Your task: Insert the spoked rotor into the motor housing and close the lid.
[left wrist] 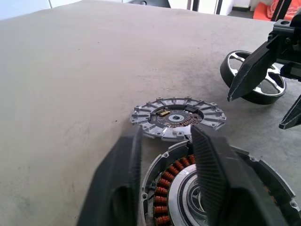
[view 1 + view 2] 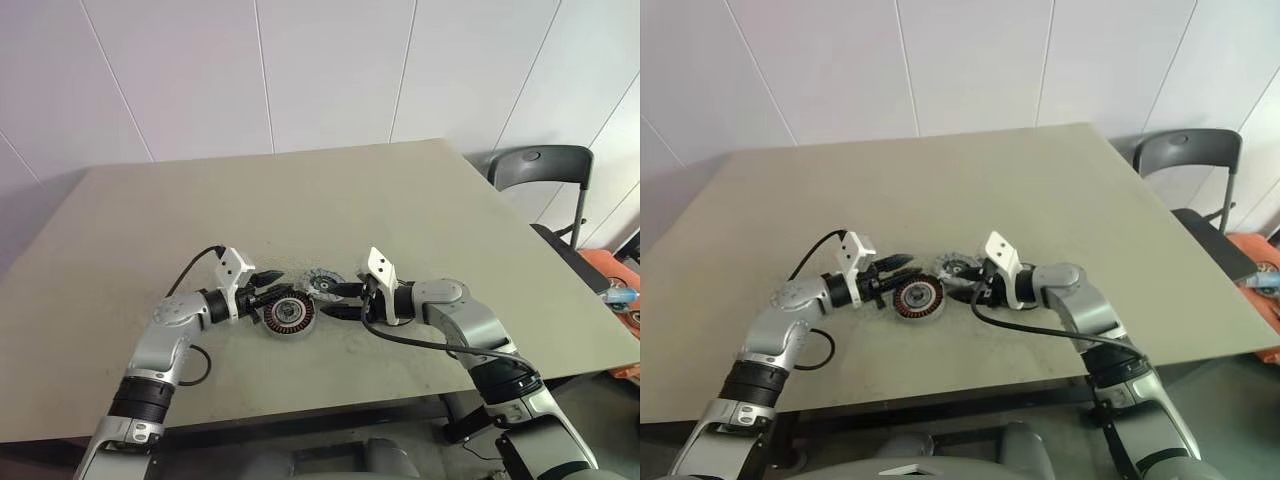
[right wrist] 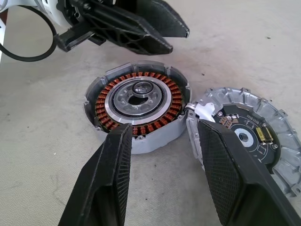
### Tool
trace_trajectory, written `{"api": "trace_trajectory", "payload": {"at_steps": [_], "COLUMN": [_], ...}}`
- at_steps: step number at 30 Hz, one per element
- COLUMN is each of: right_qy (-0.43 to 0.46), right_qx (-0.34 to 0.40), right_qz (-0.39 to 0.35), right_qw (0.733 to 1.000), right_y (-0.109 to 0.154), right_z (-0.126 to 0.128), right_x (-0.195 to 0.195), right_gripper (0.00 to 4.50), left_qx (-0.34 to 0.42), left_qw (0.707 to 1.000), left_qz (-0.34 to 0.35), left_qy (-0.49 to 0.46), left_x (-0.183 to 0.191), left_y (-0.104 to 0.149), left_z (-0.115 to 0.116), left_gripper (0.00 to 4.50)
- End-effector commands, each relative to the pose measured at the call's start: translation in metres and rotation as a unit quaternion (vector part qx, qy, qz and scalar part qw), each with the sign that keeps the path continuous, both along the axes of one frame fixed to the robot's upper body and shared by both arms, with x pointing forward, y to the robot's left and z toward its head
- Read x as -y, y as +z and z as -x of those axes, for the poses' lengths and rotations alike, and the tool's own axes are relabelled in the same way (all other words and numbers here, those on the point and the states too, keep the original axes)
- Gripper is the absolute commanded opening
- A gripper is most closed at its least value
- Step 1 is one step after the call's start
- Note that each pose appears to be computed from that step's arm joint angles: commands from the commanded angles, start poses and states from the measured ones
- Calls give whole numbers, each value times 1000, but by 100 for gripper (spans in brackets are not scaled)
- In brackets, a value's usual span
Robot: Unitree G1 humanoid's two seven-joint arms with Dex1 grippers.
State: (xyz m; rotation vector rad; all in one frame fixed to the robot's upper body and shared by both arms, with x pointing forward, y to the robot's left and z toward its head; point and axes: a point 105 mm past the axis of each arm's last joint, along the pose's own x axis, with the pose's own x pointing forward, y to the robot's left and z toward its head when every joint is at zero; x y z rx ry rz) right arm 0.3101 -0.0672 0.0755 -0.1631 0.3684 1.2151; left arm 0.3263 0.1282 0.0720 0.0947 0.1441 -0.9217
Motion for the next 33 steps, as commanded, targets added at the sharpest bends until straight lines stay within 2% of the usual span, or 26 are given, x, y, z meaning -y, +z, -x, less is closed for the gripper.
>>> {"api": "trace_trajectory", "payload": {"at_steps": [1, 2, 5, 11, 19, 23, 33], "right_qy": [0, 0, -1, -4, -7, -7, -10], "right_qx": [20, 21, 23, 24, 25, 26, 30], "right_qz": [-17, -17, -17, -18, -18, -17, -20], "right_qw": [1000, 1000, 1000, 1000, 1000, 999, 999], "right_y": [13, 13, 13, 12, 12, 12, 13], "right_z": [-3, -3, -4, -4, -5, -5, -7], "right_x": [-3, -3, -3, -4, -3, -4, -5], "right_gripper": [232, 232, 232, 232, 232, 232, 232], "left_qx": [25, 25, 19, 2, -2, 10, 3], "left_qw": [999, 999, 998, 997, 997, 995, 995], "left_qz": [-22, -26, -59, -67, -69, -99, -91], "left_qy": [5, 1, -26, -47, -40, -27, -44], "left_x": [-1, 0, 5, 6, 0, -3, 5], "left_y": [4, 4, -2, -1, -4, -9, -10], "left_z": [-3, -2, 4, 8, 5, 0, 4], "left_gripper": [38, 4, 4, 4, 4, 4, 4]}}
